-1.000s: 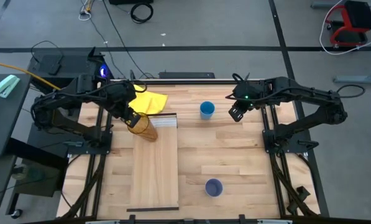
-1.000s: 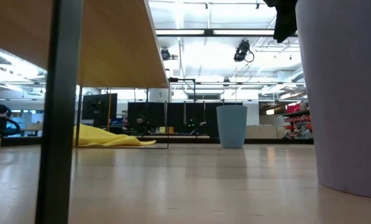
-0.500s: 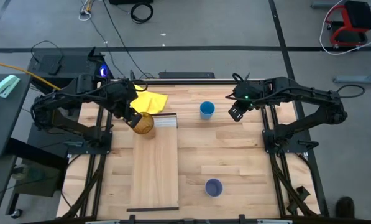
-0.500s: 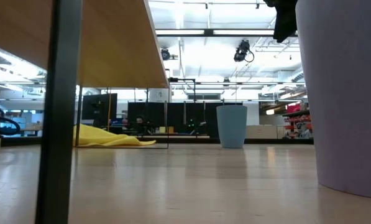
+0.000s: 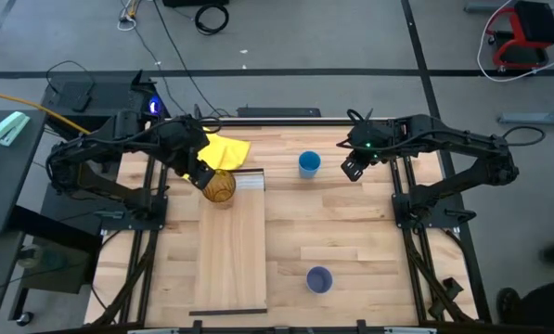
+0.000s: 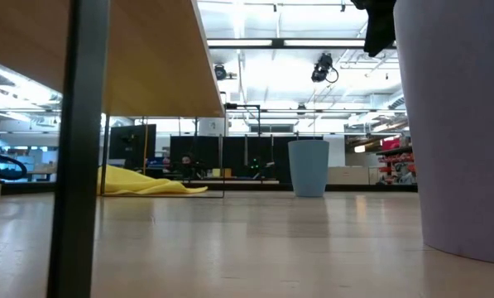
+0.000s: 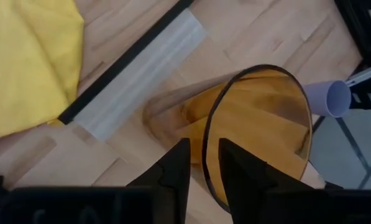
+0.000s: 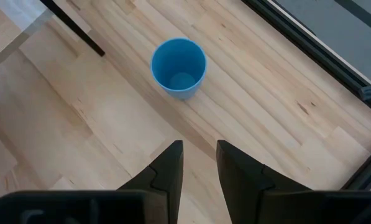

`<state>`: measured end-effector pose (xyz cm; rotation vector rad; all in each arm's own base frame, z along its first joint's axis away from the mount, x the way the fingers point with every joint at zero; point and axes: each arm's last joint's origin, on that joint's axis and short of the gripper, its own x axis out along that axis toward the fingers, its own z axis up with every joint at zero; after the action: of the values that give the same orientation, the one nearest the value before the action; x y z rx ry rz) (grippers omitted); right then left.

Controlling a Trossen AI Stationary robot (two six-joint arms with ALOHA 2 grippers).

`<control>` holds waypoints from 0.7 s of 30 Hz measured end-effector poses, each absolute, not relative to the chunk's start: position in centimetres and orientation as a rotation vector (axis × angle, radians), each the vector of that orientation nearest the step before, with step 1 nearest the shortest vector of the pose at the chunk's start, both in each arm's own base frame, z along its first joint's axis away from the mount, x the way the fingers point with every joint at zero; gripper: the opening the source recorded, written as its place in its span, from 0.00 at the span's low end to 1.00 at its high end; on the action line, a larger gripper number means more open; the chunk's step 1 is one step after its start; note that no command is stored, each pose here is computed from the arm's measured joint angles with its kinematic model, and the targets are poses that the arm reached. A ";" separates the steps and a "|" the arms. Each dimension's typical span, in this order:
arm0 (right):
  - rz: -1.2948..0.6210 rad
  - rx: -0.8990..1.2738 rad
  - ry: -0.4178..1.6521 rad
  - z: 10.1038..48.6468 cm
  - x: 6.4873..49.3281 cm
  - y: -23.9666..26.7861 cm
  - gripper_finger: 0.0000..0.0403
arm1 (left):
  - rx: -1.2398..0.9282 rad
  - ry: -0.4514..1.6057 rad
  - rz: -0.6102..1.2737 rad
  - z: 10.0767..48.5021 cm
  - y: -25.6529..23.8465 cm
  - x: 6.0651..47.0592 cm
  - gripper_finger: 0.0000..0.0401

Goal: Stack small to large cups/mugs on shelf
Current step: Put the yellow cup on the shelf

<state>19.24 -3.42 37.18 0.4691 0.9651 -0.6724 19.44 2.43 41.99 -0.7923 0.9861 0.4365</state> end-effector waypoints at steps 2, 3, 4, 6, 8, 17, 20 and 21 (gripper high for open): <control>-0.672 0.469 0.965 37.2 19.2 -3.4 0.26 | -0.796 0.981 0.427 42.0 2.4 19.5 0.23; -0.672 0.469 0.965 37.2 19.2 -3.4 0.26 | -0.796 0.974 0.423 42.1 2.4 19.6 0.23; -0.672 0.469 0.965 37.2 19.2 -3.4 0.26 | -0.796 0.965 0.419 42.1 2.4 19.6 0.23; -0.672 0.469 0.965 37.2 19.2 -3.4 0.26 | -0.796 0.951 0.414 42.2 2.5 19.8 0.24; -0.672 0.469 0.965 37.2 19.2 -3.4 0.26 | -0.798 0.945 0.410 42.2 2.5 19.8 0.24; -0.673 0.469 0.965 37.2 19.2 -3.4 0.26 | -0.806 0.979 0.411 41.9 2.5 20.2 0.24; -0.673 0.469 0.966 37.2 19.2 -3.4 0.26 | -0.805 0.987 0.414 41.7 2.5 20.4 0.24; -0.673 0.469 0.966 37.2 19.2 -3.4 0.26 | -0.805 0.992 0.415 41.7 2.5 20.5 0.24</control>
<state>19.25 -3.42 37.17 0.4688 0.9657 -0.6728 20.51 2.50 41.67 -0.8054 0.9917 0.4148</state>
